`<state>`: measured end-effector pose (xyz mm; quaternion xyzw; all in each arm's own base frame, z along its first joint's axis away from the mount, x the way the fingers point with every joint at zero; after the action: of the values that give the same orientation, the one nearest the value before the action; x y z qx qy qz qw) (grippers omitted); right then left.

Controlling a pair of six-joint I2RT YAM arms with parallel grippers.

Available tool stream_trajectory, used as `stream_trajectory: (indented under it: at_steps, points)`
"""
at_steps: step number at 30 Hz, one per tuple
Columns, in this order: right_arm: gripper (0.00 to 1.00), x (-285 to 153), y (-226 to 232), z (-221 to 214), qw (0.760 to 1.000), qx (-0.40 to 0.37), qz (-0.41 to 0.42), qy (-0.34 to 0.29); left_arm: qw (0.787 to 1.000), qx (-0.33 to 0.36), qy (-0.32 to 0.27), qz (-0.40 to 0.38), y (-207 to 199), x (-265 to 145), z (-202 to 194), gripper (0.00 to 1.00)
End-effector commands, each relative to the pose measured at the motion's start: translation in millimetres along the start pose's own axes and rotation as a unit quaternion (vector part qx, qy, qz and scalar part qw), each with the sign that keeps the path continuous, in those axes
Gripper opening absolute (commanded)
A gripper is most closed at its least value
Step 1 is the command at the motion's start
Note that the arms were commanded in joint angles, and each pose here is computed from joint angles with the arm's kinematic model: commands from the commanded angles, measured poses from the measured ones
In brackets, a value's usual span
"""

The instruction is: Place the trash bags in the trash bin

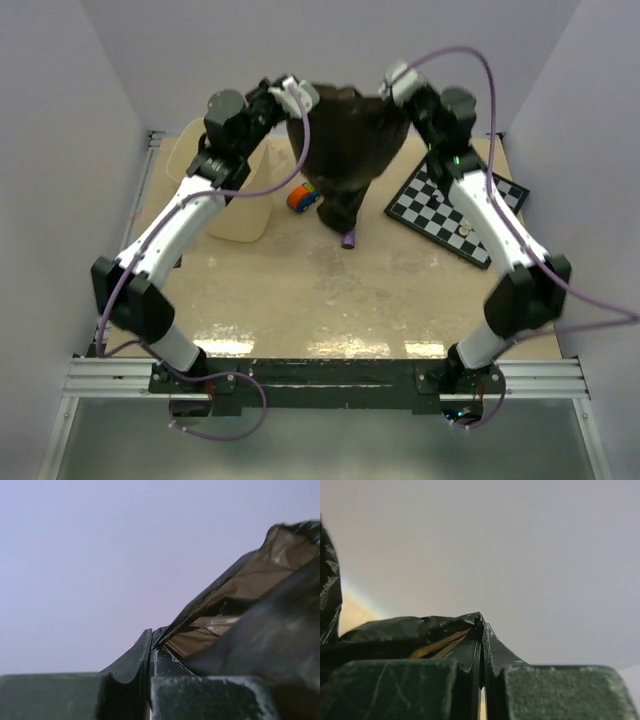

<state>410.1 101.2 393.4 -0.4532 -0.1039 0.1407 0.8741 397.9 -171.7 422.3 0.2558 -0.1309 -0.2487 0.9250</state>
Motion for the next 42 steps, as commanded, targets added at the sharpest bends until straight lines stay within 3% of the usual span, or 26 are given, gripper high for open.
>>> stream_trajectory:
  at_steps: [1,3,5,6,7,8,9,10,12,14,15,16,17,18,19,20,21,22,23,24,26,28,30,36,42]
  points:
    - [0.0,45,-154,75,0.965,0.058,-0.226,-0.117,0.967,0.042,-0.147,0.203,87,38,78,0.0]
    - [0.0,15,-218,131,0.922,0.078,-0.306,-0.226,0.93,0.074,-0.236,0.271,118,43,124,0.0]
    - [0.0,-36,-256,178,0.859,0.079,-0.362,-0.354,0.859,0.107,-0.375,0.331,143,18,183,0.0]
    - [0.0,-67,-267,199,0.822,0.063,-0.383,-0.417,0.816,0.139,-0.454,0.328,140,1,207,0.0]
    - [0.0,-80,-262,207,0.804,0.049,-0.383,-0.453,0.784,0.179,-0.5,0.322,132,-9,219,0.0]
    - [0.0,-111,-263,221,0.766,0.021,-0.409,-0.495,0.758,0.231,-0.527,0.307,118,-17,231,0.0]
    - [0.0,-123,-254,224,0.753,0.003,-0.418,-0.508,0.736,0.277,-0.545,0.291,101,-23,237,0.0]
    - [0.0,-137,-248,231,0.744,-0.011,-0.427,-0.514,0.716,0.315,-0.554,0.286,89,-32,245,0.0]
    - [0.0,-153,-230,234,0.764,-0.031,-0.403,-0.503,0.687,0.343,-0.576,0.279,65,-53,251,0.0]
    - [0.0,-125,-185,205,0.825,-0.07,-0.351,-0.437,0.666,0.357,-0.594,0.277,36,-67,234,0.0]
    - [0.0,-96,-145,172,0.875,-0.091,-0.301,-0.369,0.677,0.364,-0.59,0.249,13,-62,210,0.0]
    - [0.0,-58,-93,126,0.935,-0.104,-0.212,-0.263,0.698,0.363,-0.583,0.2,-13,-61,177,0.0]
    - [0.0,-14,-13,61,0.984,-0.127,-0.042,-0.117,0.751,0.358,-0.546,0.098,-45,-50,138,0.0]
    - [0.0,-6,85,-15,0.961,-0.143,0.234,0.031,0.799,0.4,-0.445,-0.06,-87,-49,72,0.0]
    - [0.0,-45,150,-70,0.868,-0.118,0.475,0.089,0.785,0.451,-0.3,-0.299,-125,-64,-5,0.0]
    - [0.0,-88,180,-96,0.802,-0.076,0.586,0.087,0.734,0.446,-0.225,-0.459,-144,-94,-41,0.0]
    - [0.0,-129,188,-102,0.785,-0.048,0.615,0.059,0.717,0.374,-0.163,-0.565,-158,-129,-59,0.0]
    - [0.0,-163,173,-88,0.801,-0.075,0.594,0.011,0.714,0.334,-0.134,-0.601,-167,-156,-69,0.0]
    - [0.0,-196,157,-70,0.814,-0.132,0.563,-0.043,0.726,0.334,-0.136,-0.585,-166,-174,-67,0.0]
    - [0.0,-218,141,-53,0.833,-0.174,0.519,-0.083,0.745,0.35,-0.17,-0.542,-164,-187,-61,0.0]
    - [0.0,-251,103,-12,0.892,-0.202,0.374,-0.149,0.799,0.309,-0.248,-0.453,-161,-204,-37,0.0]
    - [0.0,-274,84,9,0.907,-0.222,0.302,-0.194,0.809,0.293,-0.318,-0.397,-160,-218,-21,0.0]
    - [0.0,-273,82,12,0.911,-0.193,0.312,-0.189,0.812,0.284,-0.334,-0.385,-159,-225,-17,0.0]
    - [0.0,-223,87,5,0.922,-0.027,0.373,-0.105,0.83,0.289,-0.249,-0.407,-153,-215,-29,0.0]
    - [0.0,-198,59,20,0.951,0.015,0.288,-0.111,0.887,0.263,-0.234,-0.299,-125,-199,-11,0.0]
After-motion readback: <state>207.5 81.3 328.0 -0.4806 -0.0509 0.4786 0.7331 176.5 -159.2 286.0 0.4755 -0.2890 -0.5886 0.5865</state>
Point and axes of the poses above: each gripper's point midway between its finger pads, its own x axis out along the fingers, its own y axis along the line the jaws close on, z = x × y, the point moved 8 cm from there along -x, back along the fingers, and after that the axes turned 12 degrees about -x, right-handed, at the moved point
